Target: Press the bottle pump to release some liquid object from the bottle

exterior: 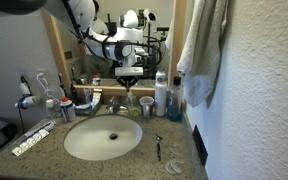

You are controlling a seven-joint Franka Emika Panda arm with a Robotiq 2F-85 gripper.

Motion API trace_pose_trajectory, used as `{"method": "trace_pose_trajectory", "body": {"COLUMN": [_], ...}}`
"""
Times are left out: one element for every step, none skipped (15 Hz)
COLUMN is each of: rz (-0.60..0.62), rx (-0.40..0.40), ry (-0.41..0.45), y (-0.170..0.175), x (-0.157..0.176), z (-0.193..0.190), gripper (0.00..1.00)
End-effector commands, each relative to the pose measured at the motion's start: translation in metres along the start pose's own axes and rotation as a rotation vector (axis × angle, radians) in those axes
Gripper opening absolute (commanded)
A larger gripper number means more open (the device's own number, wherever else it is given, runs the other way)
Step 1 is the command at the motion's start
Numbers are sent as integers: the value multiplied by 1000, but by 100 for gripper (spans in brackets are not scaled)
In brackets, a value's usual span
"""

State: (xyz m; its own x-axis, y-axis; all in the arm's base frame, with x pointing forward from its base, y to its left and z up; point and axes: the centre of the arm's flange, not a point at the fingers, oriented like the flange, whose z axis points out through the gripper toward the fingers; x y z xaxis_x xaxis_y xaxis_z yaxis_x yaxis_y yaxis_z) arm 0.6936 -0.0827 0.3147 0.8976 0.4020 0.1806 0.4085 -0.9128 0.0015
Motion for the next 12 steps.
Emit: {"method": "trace_pose_trajectory", "body": {"rz": [28, 30, 33, 33, 35, 37, 38, 43, 45, 45, 43, 42], "rx": [16, 13, 10, 9, 5, 2, -2, -4, -7, -10, -12, -13], "ry": [-43, -41, -39, -37, -33, -30, -26, -22, -20, -18, -17, -14], "y": [-12, -11, -9, -9, -7, -6, -4, -3, -1, 0, 1, 2], "x": [-23, -23, -22, -22, -21, -20, -19, -18, -17, -16, -15, -14], "z": [38, 37, 36, 36, 34, 34, 33, 32, 31, 31, 31, 31], "gripper": [7, 7, 7, 7, 7, 7, 7, 7, 7, 7, 7, 7]}}
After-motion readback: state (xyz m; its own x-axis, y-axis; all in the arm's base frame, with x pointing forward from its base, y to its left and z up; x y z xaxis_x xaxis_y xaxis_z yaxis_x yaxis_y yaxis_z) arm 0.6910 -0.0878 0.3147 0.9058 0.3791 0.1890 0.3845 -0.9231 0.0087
